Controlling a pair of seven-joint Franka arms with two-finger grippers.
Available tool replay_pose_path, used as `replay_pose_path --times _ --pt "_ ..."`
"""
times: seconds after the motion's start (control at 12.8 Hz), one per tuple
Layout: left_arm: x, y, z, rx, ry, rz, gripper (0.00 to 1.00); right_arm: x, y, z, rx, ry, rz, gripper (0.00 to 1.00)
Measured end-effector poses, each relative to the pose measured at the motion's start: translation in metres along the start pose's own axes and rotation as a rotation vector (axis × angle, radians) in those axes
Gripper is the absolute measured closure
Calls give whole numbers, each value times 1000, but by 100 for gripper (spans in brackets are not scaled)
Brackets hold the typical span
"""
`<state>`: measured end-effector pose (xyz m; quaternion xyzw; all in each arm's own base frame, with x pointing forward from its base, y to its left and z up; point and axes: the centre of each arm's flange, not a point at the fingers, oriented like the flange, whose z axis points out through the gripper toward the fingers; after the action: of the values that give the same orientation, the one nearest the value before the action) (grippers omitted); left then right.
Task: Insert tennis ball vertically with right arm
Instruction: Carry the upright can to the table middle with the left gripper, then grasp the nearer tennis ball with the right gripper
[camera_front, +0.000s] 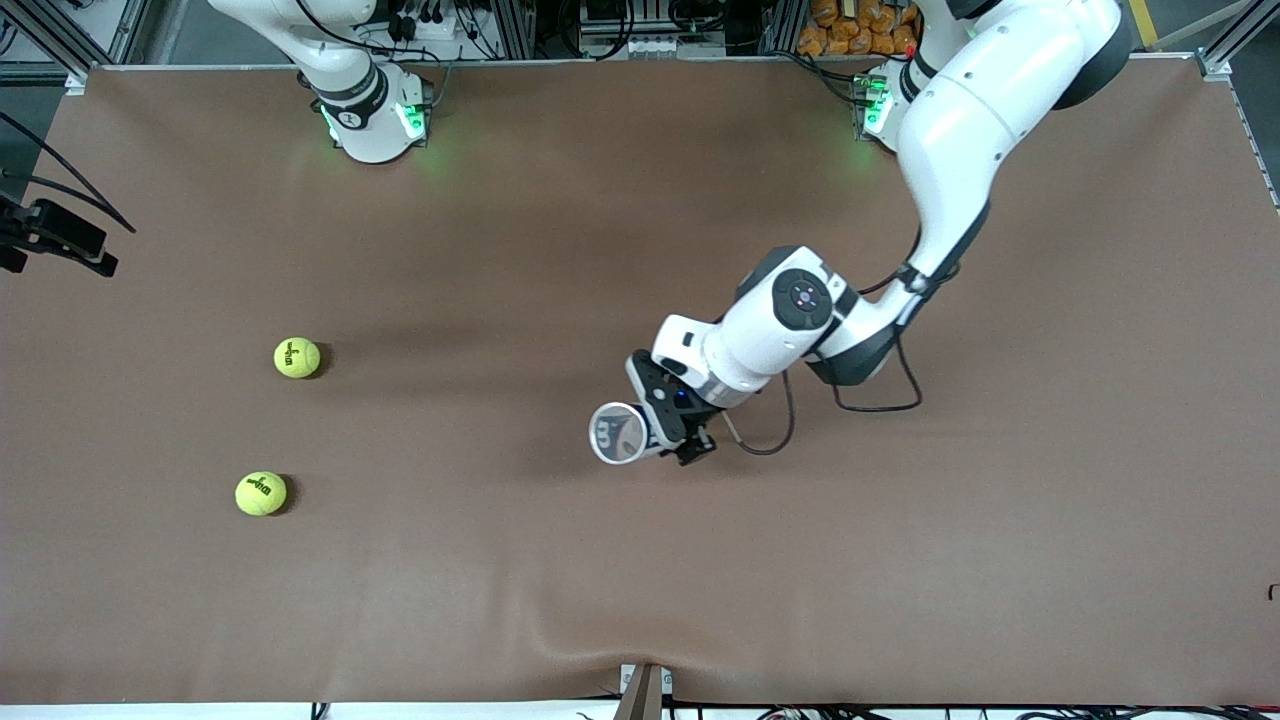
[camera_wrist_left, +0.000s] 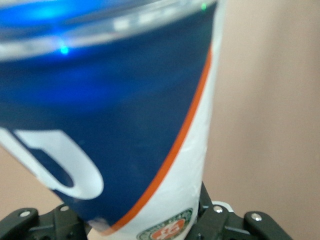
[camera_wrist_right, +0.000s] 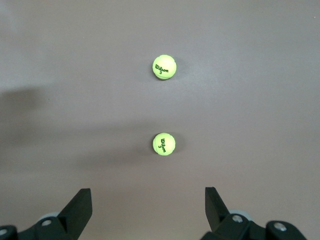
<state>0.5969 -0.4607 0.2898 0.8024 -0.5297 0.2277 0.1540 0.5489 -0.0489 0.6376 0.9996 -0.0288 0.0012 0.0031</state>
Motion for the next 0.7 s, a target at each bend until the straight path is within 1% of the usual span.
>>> replay_pose_path --times 0.23,0.47,0.62,0.7 --pt "-7 11 24 23 117 -11 23 2 1 4 0 -7 1 0" --pt "-30 21 57 58 264 -51 23 5 4 10 1 -19 7 0" --pt "-46 34 81 74 351 -79 24 12 12 25 2 -46 21 0" --pt "-53 40 91 80 382 -88 24 18 15 37 4 -65 24 0"
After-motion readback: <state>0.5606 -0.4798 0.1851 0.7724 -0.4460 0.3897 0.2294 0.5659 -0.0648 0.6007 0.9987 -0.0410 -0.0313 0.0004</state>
